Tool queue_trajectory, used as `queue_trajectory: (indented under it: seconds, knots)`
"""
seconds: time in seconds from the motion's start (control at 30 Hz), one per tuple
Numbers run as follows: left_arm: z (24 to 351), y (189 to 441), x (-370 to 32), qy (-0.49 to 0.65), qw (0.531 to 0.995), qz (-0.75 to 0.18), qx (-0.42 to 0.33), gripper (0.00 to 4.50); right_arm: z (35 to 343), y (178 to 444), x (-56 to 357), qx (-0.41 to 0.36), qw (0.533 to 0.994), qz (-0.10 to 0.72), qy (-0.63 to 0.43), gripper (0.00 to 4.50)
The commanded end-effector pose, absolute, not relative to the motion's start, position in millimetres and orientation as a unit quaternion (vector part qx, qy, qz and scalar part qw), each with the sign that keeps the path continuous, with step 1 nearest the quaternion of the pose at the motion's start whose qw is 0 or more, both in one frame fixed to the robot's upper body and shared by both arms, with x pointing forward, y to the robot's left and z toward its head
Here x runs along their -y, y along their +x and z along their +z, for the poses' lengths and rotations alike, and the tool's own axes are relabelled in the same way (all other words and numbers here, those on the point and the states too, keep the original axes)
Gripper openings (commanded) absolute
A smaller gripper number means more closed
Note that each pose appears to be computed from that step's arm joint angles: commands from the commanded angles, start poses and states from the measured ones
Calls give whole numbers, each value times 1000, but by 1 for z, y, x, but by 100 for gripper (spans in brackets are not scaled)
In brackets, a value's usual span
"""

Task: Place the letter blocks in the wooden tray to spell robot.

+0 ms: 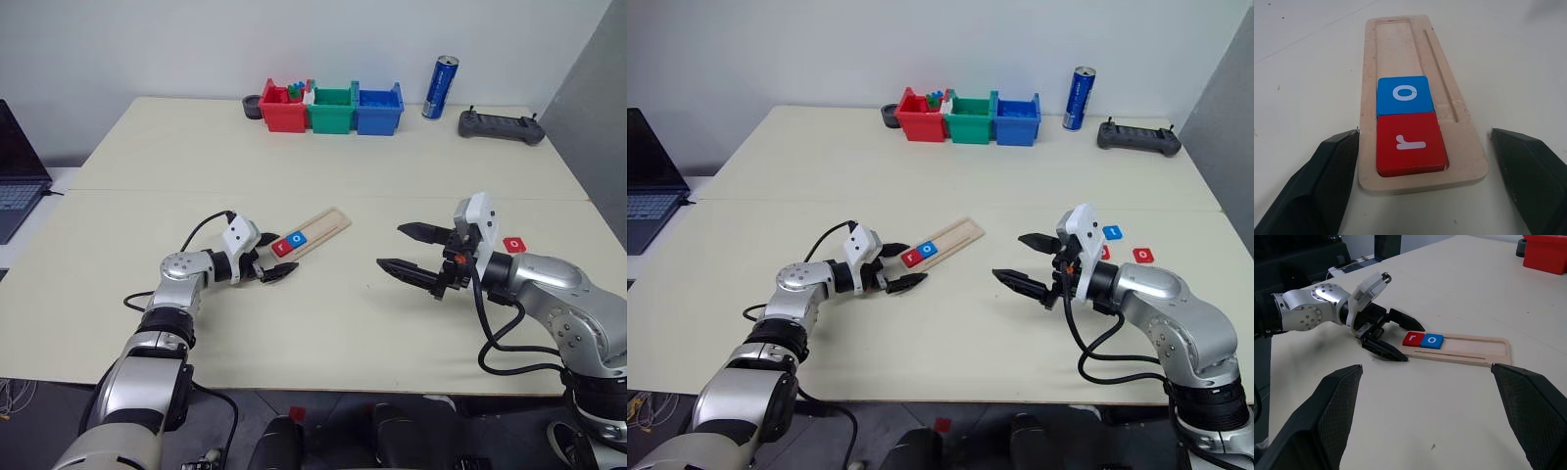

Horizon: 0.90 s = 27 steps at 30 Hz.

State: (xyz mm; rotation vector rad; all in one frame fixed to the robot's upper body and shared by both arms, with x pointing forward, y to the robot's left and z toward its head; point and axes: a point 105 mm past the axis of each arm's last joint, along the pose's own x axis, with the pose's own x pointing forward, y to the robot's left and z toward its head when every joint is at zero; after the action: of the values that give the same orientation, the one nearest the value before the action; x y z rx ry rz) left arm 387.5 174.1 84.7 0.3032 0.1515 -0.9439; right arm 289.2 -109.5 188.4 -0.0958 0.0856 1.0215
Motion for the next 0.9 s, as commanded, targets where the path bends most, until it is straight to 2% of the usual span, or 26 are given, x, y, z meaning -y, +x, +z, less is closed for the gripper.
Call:
queue_trajectory:
  seconds: [0.03, 0.37, 0.7, 0.9]
  knots:
    - [81, 389, -177, 154, 877, -447, -84, 340, 203, 283, 104, -12, 864, 500, -55, 450]
    - [85, 387, -171, 170, 864, -468, -77, 338, 199, 282, 106, -12, 865, 498, -66, 450]
    - [92, 348, -126, 175, 777, -604, -24, 338, 196, 279, 119, -13, 856, 505, -112, 450]
    - [89, 329, -115, 183, 734, -653, -28, 338, 182, 267, 126, -30, 828, 541, -146, 450]
